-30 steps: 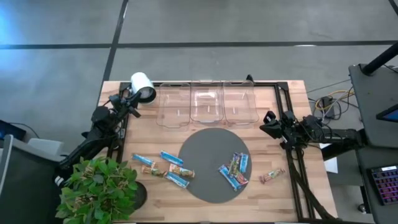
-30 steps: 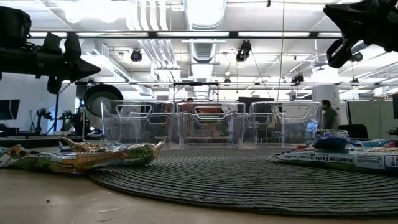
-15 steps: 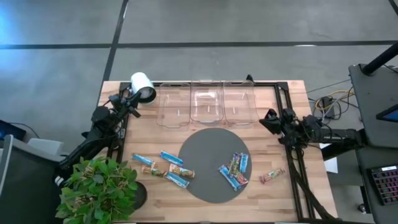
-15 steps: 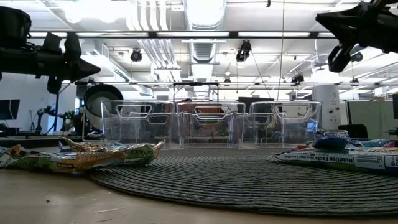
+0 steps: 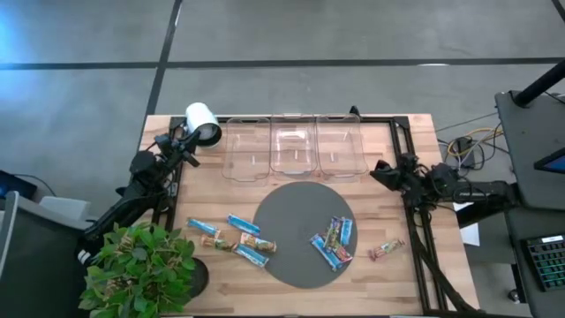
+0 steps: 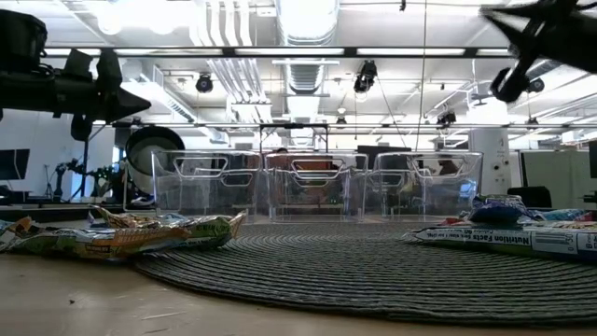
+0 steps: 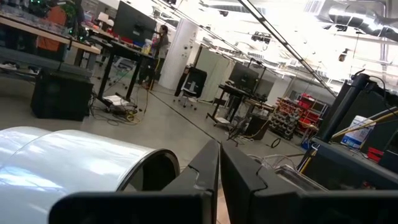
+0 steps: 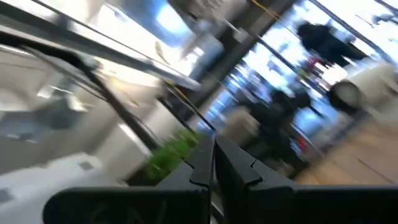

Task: Pick and place Granola Bars by type
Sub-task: Put the right red granola bar into the right bin

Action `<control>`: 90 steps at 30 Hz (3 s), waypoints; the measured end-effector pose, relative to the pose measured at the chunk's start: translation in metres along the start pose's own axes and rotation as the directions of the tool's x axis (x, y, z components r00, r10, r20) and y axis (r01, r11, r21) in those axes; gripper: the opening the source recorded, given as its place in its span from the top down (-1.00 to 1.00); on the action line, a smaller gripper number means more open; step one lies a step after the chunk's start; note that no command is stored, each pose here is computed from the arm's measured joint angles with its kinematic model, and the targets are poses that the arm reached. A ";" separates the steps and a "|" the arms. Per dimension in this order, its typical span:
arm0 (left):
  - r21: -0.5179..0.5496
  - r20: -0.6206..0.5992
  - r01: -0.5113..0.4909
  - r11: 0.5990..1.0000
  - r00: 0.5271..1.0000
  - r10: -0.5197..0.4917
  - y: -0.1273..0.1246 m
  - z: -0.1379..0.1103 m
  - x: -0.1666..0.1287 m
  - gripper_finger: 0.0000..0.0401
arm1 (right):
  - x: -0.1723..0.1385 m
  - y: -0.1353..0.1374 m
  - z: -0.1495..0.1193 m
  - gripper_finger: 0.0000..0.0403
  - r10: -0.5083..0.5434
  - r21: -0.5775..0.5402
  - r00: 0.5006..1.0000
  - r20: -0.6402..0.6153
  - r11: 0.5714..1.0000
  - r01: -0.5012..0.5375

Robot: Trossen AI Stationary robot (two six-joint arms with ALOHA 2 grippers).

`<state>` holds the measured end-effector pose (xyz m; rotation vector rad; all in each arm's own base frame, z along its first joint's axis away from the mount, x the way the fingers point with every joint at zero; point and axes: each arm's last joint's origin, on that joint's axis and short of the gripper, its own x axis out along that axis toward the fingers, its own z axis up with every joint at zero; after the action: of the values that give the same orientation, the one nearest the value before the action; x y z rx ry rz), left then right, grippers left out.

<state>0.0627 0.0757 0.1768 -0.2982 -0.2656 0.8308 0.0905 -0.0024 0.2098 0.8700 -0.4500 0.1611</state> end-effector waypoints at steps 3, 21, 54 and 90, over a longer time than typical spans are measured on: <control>0.000 -0.002 -0.001 1.000 1.000 0.001 0.000 0.000 0.000 1.00 | 0.002 0.009 0.006 0.96 0.098 0.016 0.993 0.061 0.995 -0.099; 0.010 0.000 -0.006 1.000 1.000 0.006 0.000 0.000 0.000 1.00 | 0.057 0.001 -0.018 0.96 -0.230 0.073 0.763 -0.604 0.937 0.341; -0.001 -0.002 -0.013 1.000 1.000 0.013 0.001 0.000 0.000 1.00 | 0.050 0.073 -0.144 0.35 -0.412 -0.543 -0.520 -0.748 0.830 0.124; 0.000 -0.005 -0.015 1.000 1.000 0.015 0.001 -0.001 0.000 1.00 | -0.005 0.019 -0.167 -0.11 -0.691 -0.714 -0.486 -0.535 0.677 -0.177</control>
<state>0.0628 0.0763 0.1760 -0.3027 -0.2595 0.8443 0.1328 0.1383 0.1276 -0.1221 1.6161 0.1118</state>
